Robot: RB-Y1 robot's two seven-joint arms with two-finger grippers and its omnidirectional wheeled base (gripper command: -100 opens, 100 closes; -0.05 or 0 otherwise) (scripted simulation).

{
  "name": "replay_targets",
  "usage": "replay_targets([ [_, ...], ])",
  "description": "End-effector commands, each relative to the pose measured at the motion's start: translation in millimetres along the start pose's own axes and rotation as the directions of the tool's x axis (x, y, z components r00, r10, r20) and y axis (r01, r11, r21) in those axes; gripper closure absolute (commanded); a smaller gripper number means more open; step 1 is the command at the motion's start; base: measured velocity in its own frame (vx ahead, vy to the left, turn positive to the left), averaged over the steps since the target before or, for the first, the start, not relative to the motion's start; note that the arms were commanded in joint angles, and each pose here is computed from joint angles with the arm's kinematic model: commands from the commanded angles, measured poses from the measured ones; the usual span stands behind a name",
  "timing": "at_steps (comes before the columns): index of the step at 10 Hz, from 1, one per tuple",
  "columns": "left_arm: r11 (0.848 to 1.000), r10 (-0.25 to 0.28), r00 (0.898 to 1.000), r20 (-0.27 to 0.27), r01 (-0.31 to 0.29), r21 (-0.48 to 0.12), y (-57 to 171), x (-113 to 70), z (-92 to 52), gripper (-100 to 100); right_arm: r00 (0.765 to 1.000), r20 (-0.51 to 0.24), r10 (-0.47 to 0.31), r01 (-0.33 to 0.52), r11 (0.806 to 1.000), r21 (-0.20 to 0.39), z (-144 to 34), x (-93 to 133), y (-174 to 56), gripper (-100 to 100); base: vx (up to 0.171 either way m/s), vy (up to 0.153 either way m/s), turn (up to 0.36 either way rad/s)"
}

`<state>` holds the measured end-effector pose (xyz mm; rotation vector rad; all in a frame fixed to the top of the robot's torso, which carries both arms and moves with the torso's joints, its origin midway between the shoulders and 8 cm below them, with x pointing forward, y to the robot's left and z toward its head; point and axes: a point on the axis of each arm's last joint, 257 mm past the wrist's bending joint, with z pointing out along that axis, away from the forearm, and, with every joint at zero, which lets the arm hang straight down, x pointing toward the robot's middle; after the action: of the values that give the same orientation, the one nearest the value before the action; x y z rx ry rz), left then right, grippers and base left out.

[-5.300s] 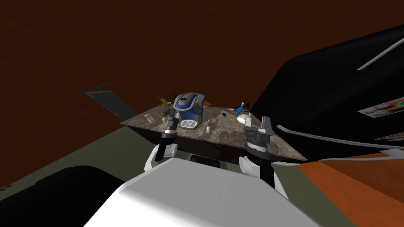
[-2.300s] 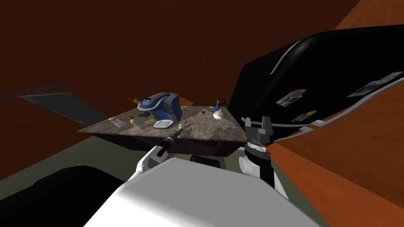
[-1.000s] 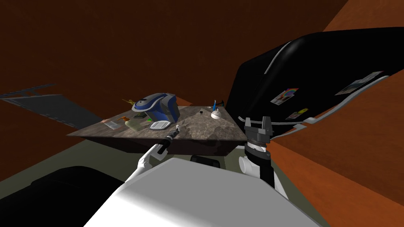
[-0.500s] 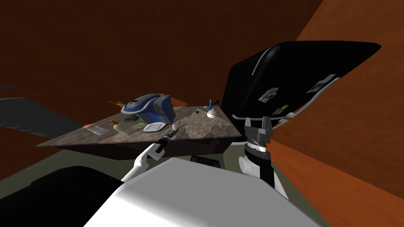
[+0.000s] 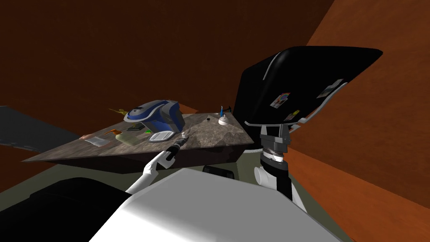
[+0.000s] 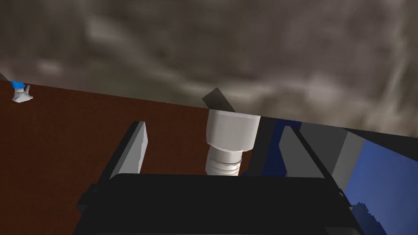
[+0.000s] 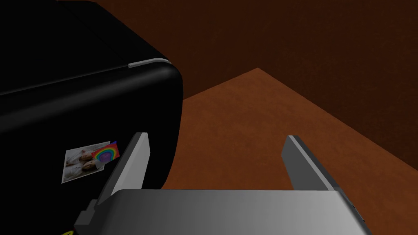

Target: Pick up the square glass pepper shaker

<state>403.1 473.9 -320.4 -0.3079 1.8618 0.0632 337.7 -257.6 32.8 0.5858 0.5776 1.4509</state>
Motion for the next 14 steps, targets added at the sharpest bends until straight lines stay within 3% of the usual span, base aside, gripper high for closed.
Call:
replay_targets([
  [1, 1.000, 0.001, 1.000, 0.010, -0.001, 0.019, -3.7, -6.1, 13.5, -100, 1.000, 0.000, 0.000, 0.000, 1.000, 0.000, 0.0, 0.0, 0.0, 0, -0.070, -0.036, -0.041],
  [3, 1.000, 0.002, 1.000, -0.022, -0.002, -0.012, 12.1, 10.6, 12.6, -100, 1.000, 0.000, 0.000, 0.000, 1.000, 0.000, 0.0, 0.0, 0.0, 0, -0.019, -0.013, 0.008],
  [4, 0.999, 0.003, 1.000, 0.002, -0.003, 0.039, -2.4, -2.6, 25.2, -100, 1.000, 0.000, 0.000, 0.000, 1.000, 0.000, -0.1, 0.0, 0.0, 0, -0.043, -0.028, -0.074],
  [5, 0.999, 0.002, 1.000, 0.003, -0.002, 0.033, -0.3, -4.5, 31.2, -100, 1.000, 0.000, 0.000, 0.000, 1.000, 0.000, 0.0, 0.0, 0.0, 0, -0.057, -0.035, -0.048],
  [8, 1.000, 0.002, 0.999, -0.036, -0.002, -0.008, 20.1, 15.3, 31.6, -100, 1.000, 0.000, 0.000, 0.000, 1.000, 0.000, 0.0, 0.0, 0.0, 0, -0.016, -0.008, 0.007],
  [9, 0.999, 0.003, 1.000, -0.014, -0.003, 0.033, 9.8, 2.6, 44.7, -100, 1.000, 0.000, 0.000, 0.000, 1.000, 0.000, -0.1, -0.1, 0.0, 0, -0.043, -0.023, -0.083],
  [10, 1.000, 0.001, 1.000, -0.011, -0.001, 0.026, 11.7, -0.9, 51.9, -100, 1.000, 0.000, 0.000, 0.000, 1.000, 0.000, 0.0, 0.0, 0.0, 0, -0.061, -0.033, -0.040],
  [12, 1.000, 0.001, 0.999, -0.046, -0.001, -0.008, 29.1, 16.8, 49.5, -100, 1.000, 0.000, 0.000, 0.000, 1.000, 0.000, 0.0, 0.0, 0.0, 0, -0.025, -0.015, 0.009],
  [13, 0.999, 0.003, 1.000, -0.018, -0.003, 0.035, 17.6, 1.3, 60.6, -100, 1.000, 0.000, 0.000, 0.000, 1.000, 0.000, -0.1, 0.0, 0.0, 0, -0.043, -0.034, -0.073],
  [14, 1.000, 0.001, 1.000, -0.020, -0.001, 0.022, 22.5, 0.2, 67.3, -100, 1.000, 0.000, 0.000, 0.000, 1.000, 0.000, 0.0, 0.0, 0.0, 0, -0.059, -0.042, -0.045],
])
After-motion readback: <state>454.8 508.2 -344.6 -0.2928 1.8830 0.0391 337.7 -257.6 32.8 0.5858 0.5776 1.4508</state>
